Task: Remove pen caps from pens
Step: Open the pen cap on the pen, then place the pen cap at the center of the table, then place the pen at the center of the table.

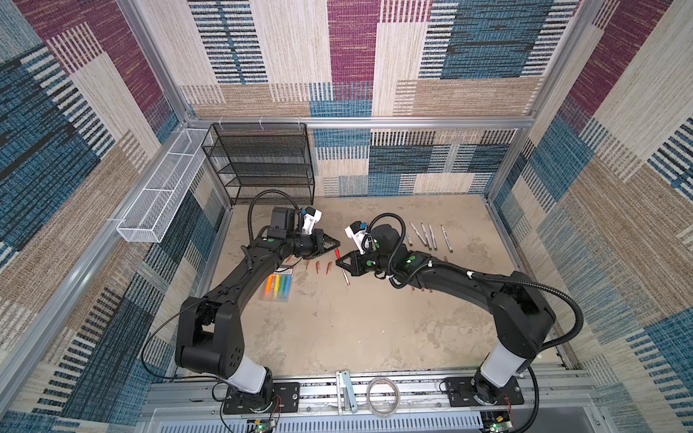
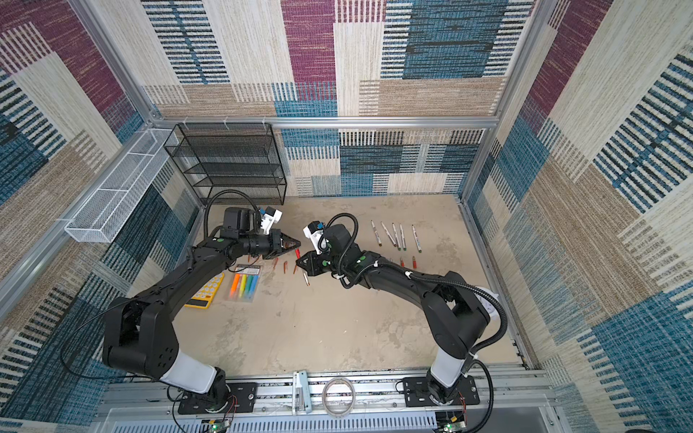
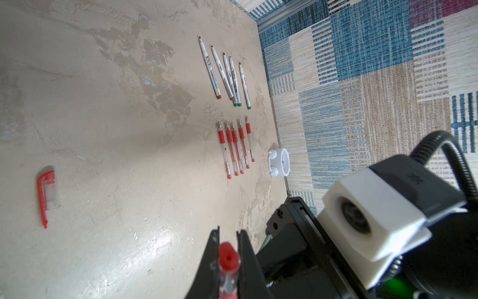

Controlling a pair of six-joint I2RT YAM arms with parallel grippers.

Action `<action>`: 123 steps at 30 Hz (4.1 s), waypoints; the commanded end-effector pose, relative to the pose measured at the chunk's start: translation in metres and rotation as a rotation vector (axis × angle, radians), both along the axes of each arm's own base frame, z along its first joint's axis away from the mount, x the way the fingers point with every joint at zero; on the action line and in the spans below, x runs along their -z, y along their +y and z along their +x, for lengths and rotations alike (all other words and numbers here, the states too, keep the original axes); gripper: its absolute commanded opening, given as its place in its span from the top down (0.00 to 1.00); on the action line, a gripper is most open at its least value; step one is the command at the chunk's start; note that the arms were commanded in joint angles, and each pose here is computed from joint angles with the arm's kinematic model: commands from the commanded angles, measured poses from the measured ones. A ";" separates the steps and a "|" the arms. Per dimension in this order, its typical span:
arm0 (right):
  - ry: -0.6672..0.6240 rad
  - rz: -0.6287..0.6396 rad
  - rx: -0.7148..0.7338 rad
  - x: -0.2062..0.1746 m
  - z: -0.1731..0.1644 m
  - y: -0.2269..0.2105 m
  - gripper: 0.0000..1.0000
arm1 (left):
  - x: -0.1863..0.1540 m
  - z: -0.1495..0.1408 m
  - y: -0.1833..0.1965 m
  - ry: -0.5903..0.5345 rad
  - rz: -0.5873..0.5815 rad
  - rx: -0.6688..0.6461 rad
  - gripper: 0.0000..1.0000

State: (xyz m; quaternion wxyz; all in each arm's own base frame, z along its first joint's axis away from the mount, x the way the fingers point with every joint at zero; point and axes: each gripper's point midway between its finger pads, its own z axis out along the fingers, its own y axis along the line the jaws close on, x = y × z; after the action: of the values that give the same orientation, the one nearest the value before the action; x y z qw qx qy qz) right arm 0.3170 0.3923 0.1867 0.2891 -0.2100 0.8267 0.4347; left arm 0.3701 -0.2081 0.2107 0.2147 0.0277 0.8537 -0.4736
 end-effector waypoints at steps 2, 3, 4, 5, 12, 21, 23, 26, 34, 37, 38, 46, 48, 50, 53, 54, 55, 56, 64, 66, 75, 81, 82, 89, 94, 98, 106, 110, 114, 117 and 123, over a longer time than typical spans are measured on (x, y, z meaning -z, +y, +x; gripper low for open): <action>0.015 -0.001 0.002 0.004 -0.002 -0.002 1.00 | -0.008 0.001 0.001 -0.049 0.009 0.007 1.00; 0.020 0.003 0.001 0.006 -0.005 -0.005 1.00 | -0.008 0.002 0.001 -0.056 0.016 0.008 1.00; 0.028 0.001 0.002 0.011 -0.009 -0.007 1.00 | -0.007 0.003 0.002 -0.055 0.019 0.003 1.00; 0.039 -0.002 0.003 0.015 -0.012 -0.010 1.00 | -0.005 0.004 0.002 -0.053 0.022 -0.003 1.00; 0.123 -0.023 0.033 0.051 -0.047 -0.040 1.00 | 0.003 0.013 0.004 -0.044 0.059 -0.010 1.00; 0.101 -0.105 0.140 0.063 -0.055 -0.078 1.00 | 0.043 0.023 0.001 0.047 0.166 -0.008 1.00; 0.096 -0.117 0.174 0.059 -0.052 -0.086 1.00 | 0.058 0.019 -0.002 0.046 0.243 0.022 1.00; 0.096 -0.126 0.221 0.056 -0.047 -0.098 1.00 | 0.080 0.015 -0.004 0.062 0.331 0.046 1.00; 0.130 -0.165 0.321 0.059 -0.038 -0.131 1.00 | 0.129 0.019 0.001 0.156 0.492 0.090 1.00; 0.147 -0.197 0.367 0.066 -0.034 -0.146 1.00 | 0.142 0.022 -0.001 0.191 0.512 0.096 1.00; 0.158 -0.203 0.381 0.068 -0.033 -0.151 1.00 | 0.145 0.022 -0.001 0.198 0.526 0.106 1.00; 0.185 -0.255 0.433 0.081 -0.017 -0.174 1.00 | 0.168 0.024 0.005 0.265 0.591 0.097 1.00; 0.181 -0.254 0.436 0.081 -0.011 -0.176 1.00 | 0.169 0.026 0.006 0.266 0.599 0.093 1.00; 0.181 -0.269 0.442 0.085 -0.005 -0.180 1.00 | 0.174 0.026 0.006 0.279 0.601 0.091 0.97; 0.199 -0.291 0.452 0.092 0.006 -0.185 1.00 | 0.178 0.027 0.007 0.292 0.615 0.089 0.90; 0.205 -0.295 0.451 0.093 0.008 -0.186 1.00 | 0.176 0.028 0.009 0.288 0.620 0.084 0.87; 0.204 -0.301 0.447 0.095 0.011 -0.186 1.00 | 0.174 0.028 0.009 0.287 0.619 0.082 0.82; 0.199 -0.309 0.445 0.097 0.013 -0.186 0.99 | 0.172 0.027 0.009 0.287 0.614 0.079 0.77; 0.215 -0.365 0.460 0.115 0.033 -0.198 0.98 | 0.139 0.025 0.008 0.237 0.580 0.048 0.60; 0.219 -0.383 0.462 0.120 0.038 -0.200 0.98 | 0.128 0.022 0.007 0.216 0.560 0.034 0.57; 0.242 -0.425 0.468 0.133 0.055 -0.204 0.97 | 0.068 0.000 0.024 -0.036 0.544 -0.015 0.41; 0.255 -0.469 0.481 0.141 0.063 -0.208 0.95 | 0.043 -0.020 0.045 -0.254 0.583 -0.024 0.27; 0.266 -0.480 0.486 0.144 0.062 -0.209 0.95 | 0.041 -0.023 0.049 -0.273 0.583 -0.025 0.25; 0.261 -0.555 0.560 0.150 0.064 -0.227 0.94 | 0.026 -0.025 0.080 -0.328 0.573 -0.083 0.20; 0.270 -0.562 0.563 0.157 0.067 -0.226 0.92 | 0.019 -0.020 0.106 -0.324 0.570 -0.164 0.17; 0.288 -0.590 0.572 0.165 0.067 -0.229 0.89 | 0.017 -0.020 0.119 -0.311 0.543 -0.206 0.00; 0.291 -0.590 0.572 0.165 0.069 -0.228 0.81 | 0.012 -0.017 0.143 -0.316 0.554 -0.275 0.01; 0.271 -0.587 0.577 0.159 0.070 -0.229 0.77 | 0.013 -0.016 0.147 -0.333 0.559 -0.281 0.01; 0.259 -0.576 0.576 0.144 0.072 -0.228 0.77 | 0.009 -0.015 0.150 -0.326 0.557 -0.291 0.01; 0.215 -0.538 0.576 0.121 0.075 -0.225 0.74 | 0.009 -0.014 0.154 -0.340 0.580 -0.297 0.01; 0.065 -0.501 0.604 0.059 0.085 -0.230 0.60 | -0.011 -0.008 0.168 -0.367 0.653 -0.332 0.01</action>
State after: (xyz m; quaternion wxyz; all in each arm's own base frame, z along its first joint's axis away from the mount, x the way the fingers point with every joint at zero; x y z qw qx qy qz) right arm 0.3969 0.1673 0.1042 0.2840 0.0032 0.9497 0.1322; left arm 0.3594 -0.0482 0.2137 0.4056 0.0271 0.9007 -0.1535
